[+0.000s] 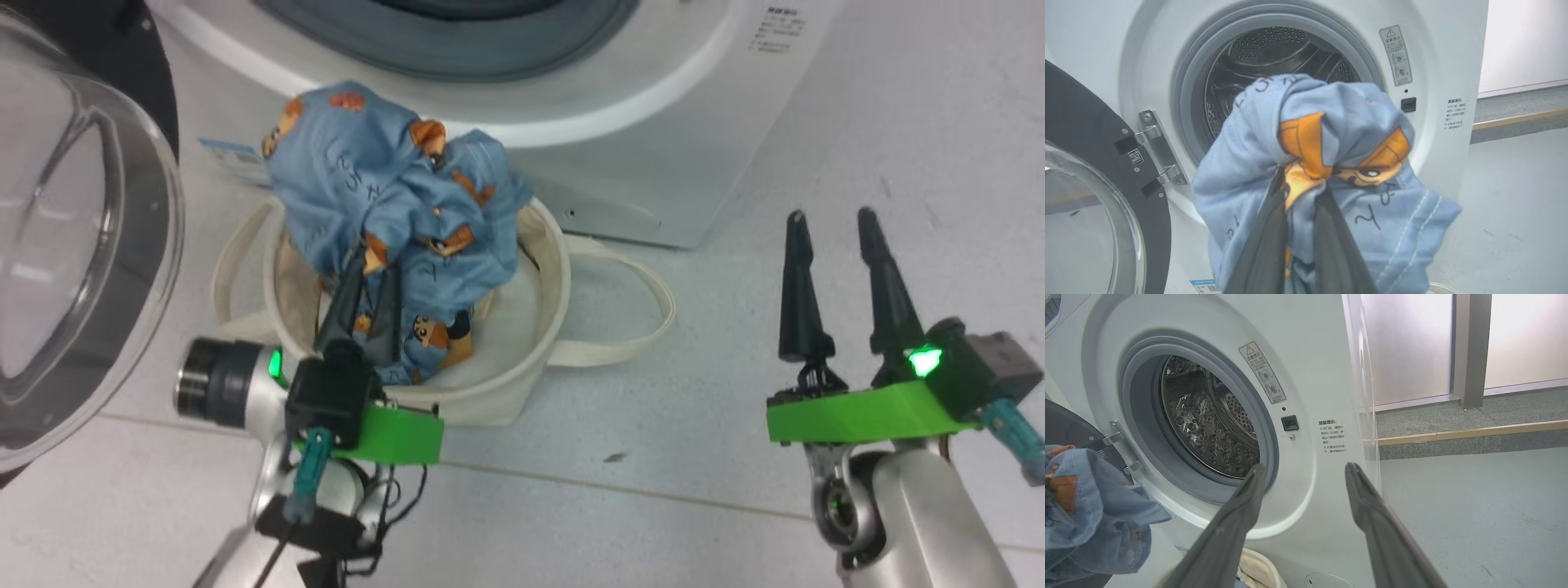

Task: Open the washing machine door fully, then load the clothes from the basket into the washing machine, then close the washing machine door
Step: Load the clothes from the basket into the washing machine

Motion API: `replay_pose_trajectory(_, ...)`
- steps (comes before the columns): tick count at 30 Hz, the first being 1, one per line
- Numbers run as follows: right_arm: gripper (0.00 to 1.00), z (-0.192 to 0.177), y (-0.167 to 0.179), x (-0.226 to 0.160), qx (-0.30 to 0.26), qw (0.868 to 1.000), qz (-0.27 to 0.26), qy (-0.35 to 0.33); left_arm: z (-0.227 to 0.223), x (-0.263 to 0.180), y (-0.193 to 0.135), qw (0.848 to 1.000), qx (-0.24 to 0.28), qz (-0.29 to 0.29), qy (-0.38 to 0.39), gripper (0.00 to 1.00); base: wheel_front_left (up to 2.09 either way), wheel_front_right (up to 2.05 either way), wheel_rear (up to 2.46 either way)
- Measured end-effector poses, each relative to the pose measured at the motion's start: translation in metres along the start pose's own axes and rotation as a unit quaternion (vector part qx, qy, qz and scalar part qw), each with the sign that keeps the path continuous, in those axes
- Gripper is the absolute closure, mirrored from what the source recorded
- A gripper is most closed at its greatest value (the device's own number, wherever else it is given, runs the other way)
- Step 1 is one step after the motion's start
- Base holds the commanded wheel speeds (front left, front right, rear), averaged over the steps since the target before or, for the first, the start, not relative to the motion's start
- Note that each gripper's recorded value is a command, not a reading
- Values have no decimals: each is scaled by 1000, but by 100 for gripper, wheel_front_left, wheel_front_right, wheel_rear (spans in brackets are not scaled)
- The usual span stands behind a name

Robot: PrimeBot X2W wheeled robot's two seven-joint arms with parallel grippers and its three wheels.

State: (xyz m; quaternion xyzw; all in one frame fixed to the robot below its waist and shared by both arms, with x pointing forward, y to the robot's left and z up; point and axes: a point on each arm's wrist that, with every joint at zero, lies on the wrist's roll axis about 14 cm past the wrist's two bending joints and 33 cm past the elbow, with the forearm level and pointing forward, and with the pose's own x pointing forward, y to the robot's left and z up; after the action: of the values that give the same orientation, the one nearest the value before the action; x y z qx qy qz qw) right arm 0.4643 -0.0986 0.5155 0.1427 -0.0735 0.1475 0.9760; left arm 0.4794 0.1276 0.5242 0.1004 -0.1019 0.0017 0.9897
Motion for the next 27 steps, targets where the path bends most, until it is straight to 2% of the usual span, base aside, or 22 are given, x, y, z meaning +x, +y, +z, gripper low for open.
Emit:
replay_pose_trajectory(6,0,4,13,-9,3,1000,11,2,11,-17,1,1000,-12,-1,-4,100,0,0,0)
replay_pose_trajectory(12,0,-9,7,-6,6,1000,6,14,3,-2,-5,1000,-10,-19,-3,100,0,0,0)
replay_pose_trajectory(16,0,-28,1,-4,10,999,2,34,3,30,-11,999,0,-32,-22,100,0,0,0)
replay_pose_trajectory(21,0,-48,-16,8,8,999,-9,45,-1,87,-7,998,7,-19,-51,100,0,0,0)
replay_pose_trajectory(27,0,-77,-46,15,3,997,-36,65,-39,146,-9,999,22,-24,-44,100,0,0,0)
